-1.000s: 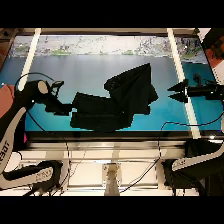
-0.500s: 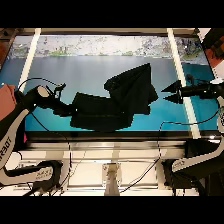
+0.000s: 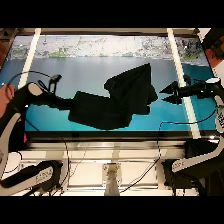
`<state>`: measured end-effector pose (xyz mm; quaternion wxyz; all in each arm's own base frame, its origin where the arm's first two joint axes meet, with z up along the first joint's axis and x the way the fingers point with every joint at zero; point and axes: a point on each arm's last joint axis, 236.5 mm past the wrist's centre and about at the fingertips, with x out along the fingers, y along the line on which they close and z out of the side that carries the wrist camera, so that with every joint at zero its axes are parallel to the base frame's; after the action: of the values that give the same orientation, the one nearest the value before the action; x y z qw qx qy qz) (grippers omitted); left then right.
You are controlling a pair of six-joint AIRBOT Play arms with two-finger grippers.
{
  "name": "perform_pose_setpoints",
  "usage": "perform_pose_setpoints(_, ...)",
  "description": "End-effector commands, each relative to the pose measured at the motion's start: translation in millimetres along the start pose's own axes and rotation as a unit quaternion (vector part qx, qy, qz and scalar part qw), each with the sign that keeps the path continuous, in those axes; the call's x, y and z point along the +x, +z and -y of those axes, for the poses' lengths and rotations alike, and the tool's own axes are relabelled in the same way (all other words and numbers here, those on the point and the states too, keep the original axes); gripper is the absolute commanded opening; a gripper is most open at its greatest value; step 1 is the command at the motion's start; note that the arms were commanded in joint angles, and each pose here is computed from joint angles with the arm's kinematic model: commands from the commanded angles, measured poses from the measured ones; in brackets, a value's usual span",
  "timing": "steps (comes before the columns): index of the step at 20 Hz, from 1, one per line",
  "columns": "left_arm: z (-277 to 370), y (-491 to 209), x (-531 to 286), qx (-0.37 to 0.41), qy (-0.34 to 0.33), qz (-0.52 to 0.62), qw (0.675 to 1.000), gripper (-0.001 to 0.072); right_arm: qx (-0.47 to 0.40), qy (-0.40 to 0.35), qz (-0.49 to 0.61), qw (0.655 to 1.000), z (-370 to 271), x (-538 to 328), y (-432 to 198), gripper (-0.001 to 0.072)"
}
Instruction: Fold the clothes and pants, and hang the long-sleeved shirts on hangers.
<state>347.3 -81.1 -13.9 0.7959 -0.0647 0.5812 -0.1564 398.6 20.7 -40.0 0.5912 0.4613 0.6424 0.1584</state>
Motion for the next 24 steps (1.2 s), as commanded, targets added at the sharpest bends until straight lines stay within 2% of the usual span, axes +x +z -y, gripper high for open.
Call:
perform_pose_setpoints(1,-51,31,-82,0.001,0.16,0.117,0.98,0.0018,-0.006,0.002,-0.013,1.0,-12,16,-5,0.0528)
perform_pose_setpoints(3,-72,35,-127,-0.01,0.229,0.169,0.959,0.0018,-0.016,0.001,-0.026,1.0,-21,26,-11,0.0528)
perform_pose_setpoints(6,-58,36,-147,-0.01,0.218,0.201,0.955,0.0018,-0.036,-0.007,-0.058,0.998,-32,45,-27,0.0528)
perform_pose_setpoints(9,-42,38,-137,0.009,0.205,0.195,0.959,0.0018,-0.066,-0.052,-0.076,0.993,-29,70,-38,0.0516)
perform_pose_setpoints(10,-38,38,-133,0.015,0.202,0.191,0.961,0.0019,-0.076,-0.069,-0.075,0.992,-26,77,-38,0.0449)
perform_pose_setpoints(13,-30,38,-121,0.028,0.194,0.177,0.964,0.0019,-0.093,-0.093,-0.051,0.99,-23,88,-28,0.003)
perform_pose_setpoints(16,-43,47,-125,0.048,0.23,0.179,0.955,0.0018,-0.071,-0.094,-0.018,0.993,-28,68,-9,0.0026)
perform_pose_setpoints(19,-47,96,-192,0.043,0.27,0.278,0.921,0.0018,-0.057,-0.035,0.119,0.991,-87,-1,54,0.0025)
perform_pose_setpoints(22,-16,162,-282,0.063,0.253,0.424,0.867,0.0017,-0.145,0.048,0.278,0.948,-203,-98,96,0.0025)
perform_pose_setpoints(24,-3,181,-317,0.069,0.25,0.464,0.847,0.0017,-0.209,0.031,0.351,0.912,-252,-147,97,0.0025)
